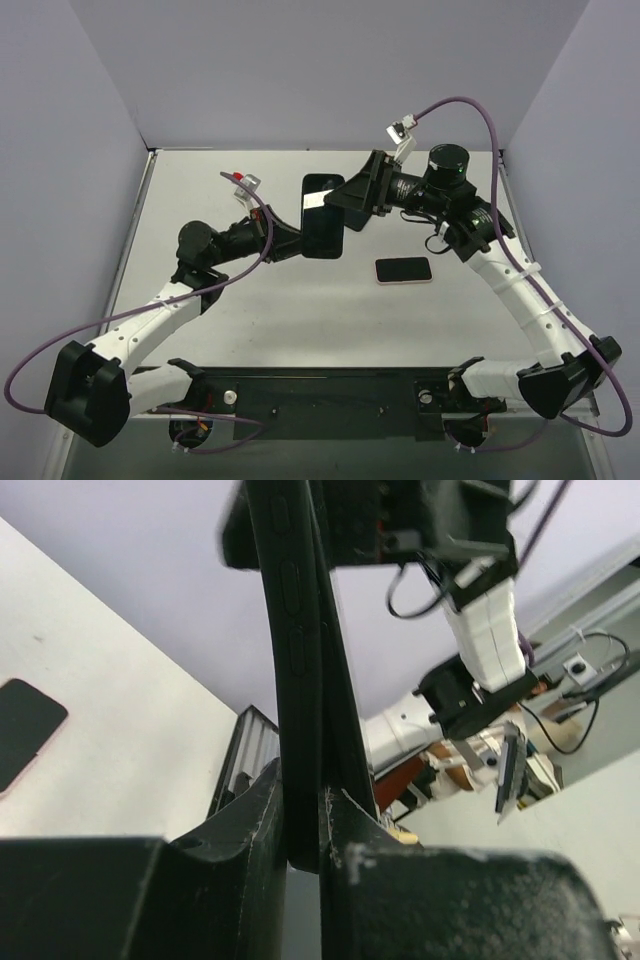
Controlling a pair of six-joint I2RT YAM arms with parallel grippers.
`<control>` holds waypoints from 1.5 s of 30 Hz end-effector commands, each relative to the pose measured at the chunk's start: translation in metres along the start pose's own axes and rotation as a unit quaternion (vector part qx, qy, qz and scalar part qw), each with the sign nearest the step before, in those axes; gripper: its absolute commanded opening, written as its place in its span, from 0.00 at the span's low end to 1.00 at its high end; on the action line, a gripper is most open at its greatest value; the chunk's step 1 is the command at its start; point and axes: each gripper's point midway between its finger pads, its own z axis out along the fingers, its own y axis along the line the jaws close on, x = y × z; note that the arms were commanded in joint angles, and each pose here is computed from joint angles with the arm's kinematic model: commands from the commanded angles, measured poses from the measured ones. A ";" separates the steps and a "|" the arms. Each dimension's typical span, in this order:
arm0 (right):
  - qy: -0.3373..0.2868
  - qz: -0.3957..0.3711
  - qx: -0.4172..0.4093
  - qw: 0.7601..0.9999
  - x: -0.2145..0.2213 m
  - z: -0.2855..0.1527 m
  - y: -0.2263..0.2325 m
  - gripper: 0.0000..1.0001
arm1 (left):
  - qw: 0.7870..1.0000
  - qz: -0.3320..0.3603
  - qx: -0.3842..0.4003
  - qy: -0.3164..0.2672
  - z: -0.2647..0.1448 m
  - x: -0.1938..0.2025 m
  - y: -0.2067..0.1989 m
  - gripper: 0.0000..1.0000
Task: Take the phone out of the phone case
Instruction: Remove the phone case from the phone.
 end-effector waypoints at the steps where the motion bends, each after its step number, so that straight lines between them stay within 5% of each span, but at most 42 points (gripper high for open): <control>1: -0.014 0.001 -0.092 0.996 -0.023 0.005 0.032 0.59 | 0.993 0.083 0.078 0.024 -0.001 0.003 -0.052 0.00; 7: -0.021 0.043 -0.139 0.989 -0.027 0.007 0.041 0.38 | 0.991 0.098 0.083 0.036 -0.002 0.007 -0.057 0.00; 10: -0.017 0.074 -0.142 0.987 -0.028 0.009 0.039 0.15 | 0.989 0.108 0.087 0.045 -0.002 0.009 -0.057 0.00; 11: -0.014 0.083 -0.142 0.986 -0.026 0.010 0.038 0.00 | 0.989 0.111 0.089 0.046 -0.002 0.010 -0.058 0.00; 17: -0.006 0.241 -0.193 0.951 -0.026 0.014 0.038 0.00 | 0.980 0.188 0.050 0.034 -0.004 0.005 -0.054 0.00; 20: -0.019 0.261 -0.293 0.920 -0.035 -0.002 0.061 0.00 | 0.973 0.230 0.032 0.007 -0.007 -0.007 -0.061 0.00; 26: -0.015 0.266 -0.251 0.931 -0.020 0.010 0.038 0.00 | 0.977 0.200 0.068 0.000 -0.001 -0.011 -0.071 0.00; 31: -0.001 0.369 -0.394 0.842 -0.042 -0.017 0.067 0.00 | 0.959 0.284 0.007 -0.002 -0.009 -0.010 -0.047 0.00; 39: -0.020 0.286 -0.245 0.926 -0.017 0.003 0.041 0.00 | 0.980 0.196 0.029 0.030 0.001 -0.003 -0.044 0.00; 45: -0.069 0.249 -0.215 0.942 -0.034 -0.005 0.037 0.00 | 0.991 0.133 -0.005 0.026 0.000 -0.004 -0.033 0.50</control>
